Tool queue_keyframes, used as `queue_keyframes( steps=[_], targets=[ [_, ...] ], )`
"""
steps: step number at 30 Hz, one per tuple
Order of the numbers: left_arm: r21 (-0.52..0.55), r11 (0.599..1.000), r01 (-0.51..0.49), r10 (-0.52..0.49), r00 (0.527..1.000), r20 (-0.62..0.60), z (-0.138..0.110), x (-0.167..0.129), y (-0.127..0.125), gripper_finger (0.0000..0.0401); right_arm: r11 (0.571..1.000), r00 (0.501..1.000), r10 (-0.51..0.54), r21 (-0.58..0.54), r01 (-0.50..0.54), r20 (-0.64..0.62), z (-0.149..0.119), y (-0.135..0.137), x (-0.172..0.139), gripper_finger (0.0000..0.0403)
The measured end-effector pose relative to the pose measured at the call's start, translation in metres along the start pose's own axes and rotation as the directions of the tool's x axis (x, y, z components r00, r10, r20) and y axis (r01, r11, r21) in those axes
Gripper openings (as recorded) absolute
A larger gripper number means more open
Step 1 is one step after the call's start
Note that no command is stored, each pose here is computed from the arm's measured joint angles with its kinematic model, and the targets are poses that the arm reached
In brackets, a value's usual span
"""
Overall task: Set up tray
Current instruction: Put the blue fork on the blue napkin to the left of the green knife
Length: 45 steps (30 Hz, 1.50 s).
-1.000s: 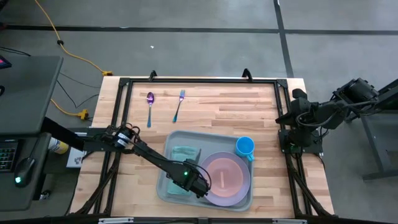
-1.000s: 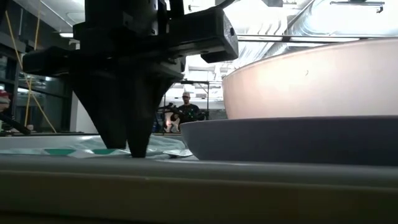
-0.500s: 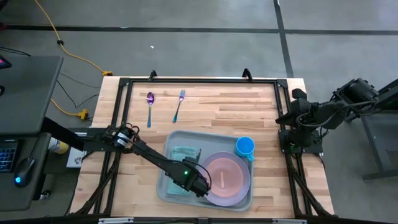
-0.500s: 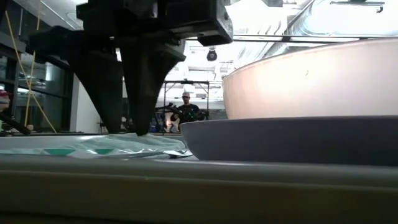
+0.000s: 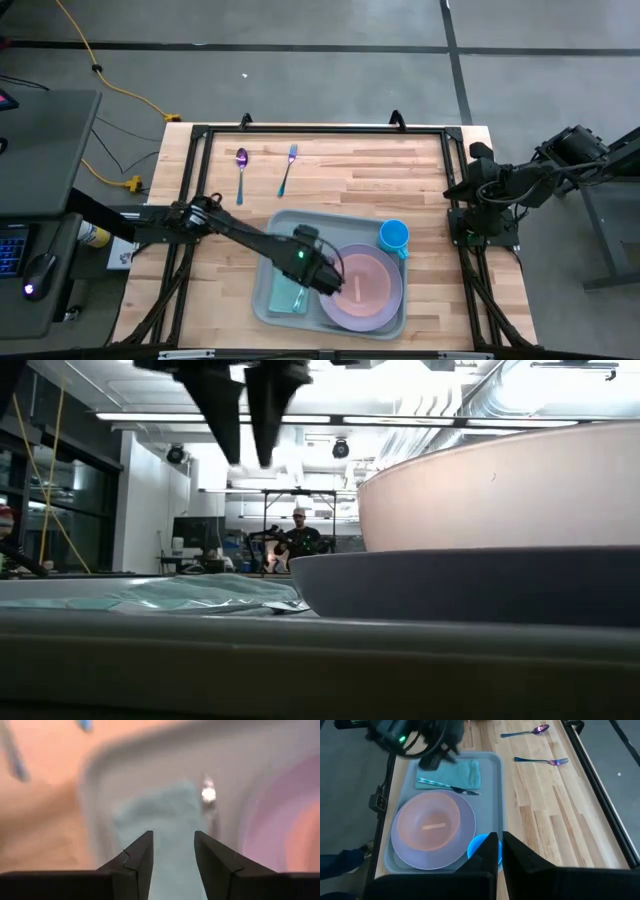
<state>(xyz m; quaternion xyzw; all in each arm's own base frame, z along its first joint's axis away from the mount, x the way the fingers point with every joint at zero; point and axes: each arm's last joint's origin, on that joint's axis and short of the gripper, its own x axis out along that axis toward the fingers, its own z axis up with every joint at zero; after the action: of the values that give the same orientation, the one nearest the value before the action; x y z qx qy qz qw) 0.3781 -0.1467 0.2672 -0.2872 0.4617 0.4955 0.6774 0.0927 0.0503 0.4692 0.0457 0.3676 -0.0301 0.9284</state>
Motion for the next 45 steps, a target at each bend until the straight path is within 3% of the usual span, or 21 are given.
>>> queue_keyframes(
  steps=[3, 8, 16, 22, 26, 30, 35, 41, 45],
  targets=[
    [-0.013, 1.0, 0.024, -0.023, 0.998, 0.055, 0.029, -0.01, 0.014, 0.017, 1.0, 1.0, 0.002, 0.004, -0.002, 0.004, -0.001, -0.001, -0.001, 0.0],
    [0.078, 0.997, 0.017, -0.024, 0.996, 0.086, 0.079, -0.016, 0.042, 0.017, 1.0, 1.0, 0.007, 0.014, -0.007, 0.007, -0.001, -0.002, -0.003, 0.0],
    [0.146, 0.989, -0.027, 0.008, 0.992, 0.125, 0.16, -0.024, 0.107, 0.017, 1.0, 1.0, 0.007, 0.02, -0.007, 0.009, -0.002, -0.003, -0.003, 0.0],
    [0.241, 0.969, -0.054, 0.043, 0.998, 0.052, 0.212, -0.01, 0.155, 0.017, 0.999, 0.999, -0.023, 0.048, 0.022, 0.031, -0.001, -0.004, -0.004, 0.0],
    [0.318, 0.948, 0.001, 0.025, 0.996, -0.08, 0.245, 0.013, 0.181, 0.017, 0.995, 0.998, -0.049, 0.092, 0.045, 0.05, -0.001, -0.006, -0.005, 0.0],
    [0.354, 0.932, 0.079, -0.009, 0.981, -0.194, 0.263, 0.055, 0.19, 0.017, 0.988, 0.996, -0.062, 0.142, 0.054, 0.058, -0.001, -0.006, -0.005, 0.0],
    [0.29, 0.942, 0.171, -0.092, 0.96, -0.265, 0.27, 0.099, 0.202, 0.017, 0.979, 0.991, -0.102, 0.185, 0.085, 0.082, 0.0, -0.007, -0.005, 0.0],
    [0.245, 0.955, 0.165, -0.101, 0.962, -0.255, 0.265, 0.134, 0.206, 0.017, 0.97, 0.989, -0.114, 0.223, 0.092, 0.09, 0.0, -0.008, -0.005, 0.0],
    [0.198, 0.954, 0.223, -0.185, 0.963, -0.196, 0.266, 0.151, 0.201, 0.017, 0.966, 0.985, -0.137, 0.234, 0.111, 0.102, 0.001, -0.008, -0.005, 0.0]
  ],
)
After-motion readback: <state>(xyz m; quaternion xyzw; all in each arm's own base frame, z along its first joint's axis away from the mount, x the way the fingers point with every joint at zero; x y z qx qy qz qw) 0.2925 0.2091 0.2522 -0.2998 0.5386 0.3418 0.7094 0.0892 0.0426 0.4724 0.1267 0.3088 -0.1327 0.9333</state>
